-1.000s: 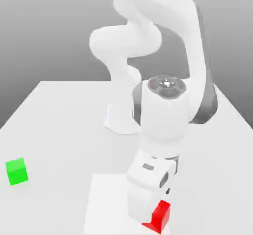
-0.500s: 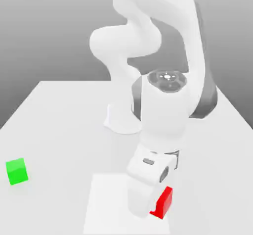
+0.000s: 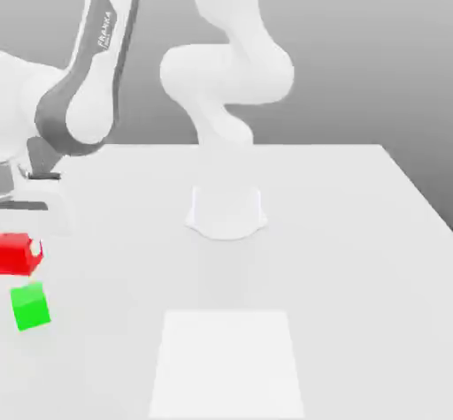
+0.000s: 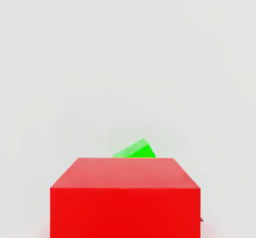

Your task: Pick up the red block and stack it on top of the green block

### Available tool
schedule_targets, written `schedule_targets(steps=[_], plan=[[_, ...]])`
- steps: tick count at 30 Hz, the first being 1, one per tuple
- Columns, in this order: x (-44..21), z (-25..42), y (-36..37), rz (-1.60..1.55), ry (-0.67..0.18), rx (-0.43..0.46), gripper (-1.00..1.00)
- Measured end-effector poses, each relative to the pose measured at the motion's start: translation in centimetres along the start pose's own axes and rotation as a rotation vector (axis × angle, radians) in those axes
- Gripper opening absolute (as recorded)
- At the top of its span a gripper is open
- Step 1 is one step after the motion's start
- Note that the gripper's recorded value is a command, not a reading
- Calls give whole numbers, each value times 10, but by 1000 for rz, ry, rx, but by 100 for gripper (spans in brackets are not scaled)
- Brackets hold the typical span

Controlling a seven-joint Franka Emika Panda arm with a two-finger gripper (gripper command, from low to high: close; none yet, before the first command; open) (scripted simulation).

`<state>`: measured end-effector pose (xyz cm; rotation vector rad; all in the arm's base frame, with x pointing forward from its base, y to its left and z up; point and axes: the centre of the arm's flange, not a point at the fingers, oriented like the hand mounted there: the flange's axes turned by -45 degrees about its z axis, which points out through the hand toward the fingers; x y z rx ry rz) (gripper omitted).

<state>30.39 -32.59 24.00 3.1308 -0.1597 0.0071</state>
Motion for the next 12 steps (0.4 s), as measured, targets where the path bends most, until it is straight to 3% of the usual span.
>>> schedule_targets(steps=[9, 10, 12], plan=[[-2, 52, 0, 5, -3, 3, -100], [-3, 58, 0, 6, -4, 5, 100], [-3, 58, 0, 6, -4, 5, 100]])
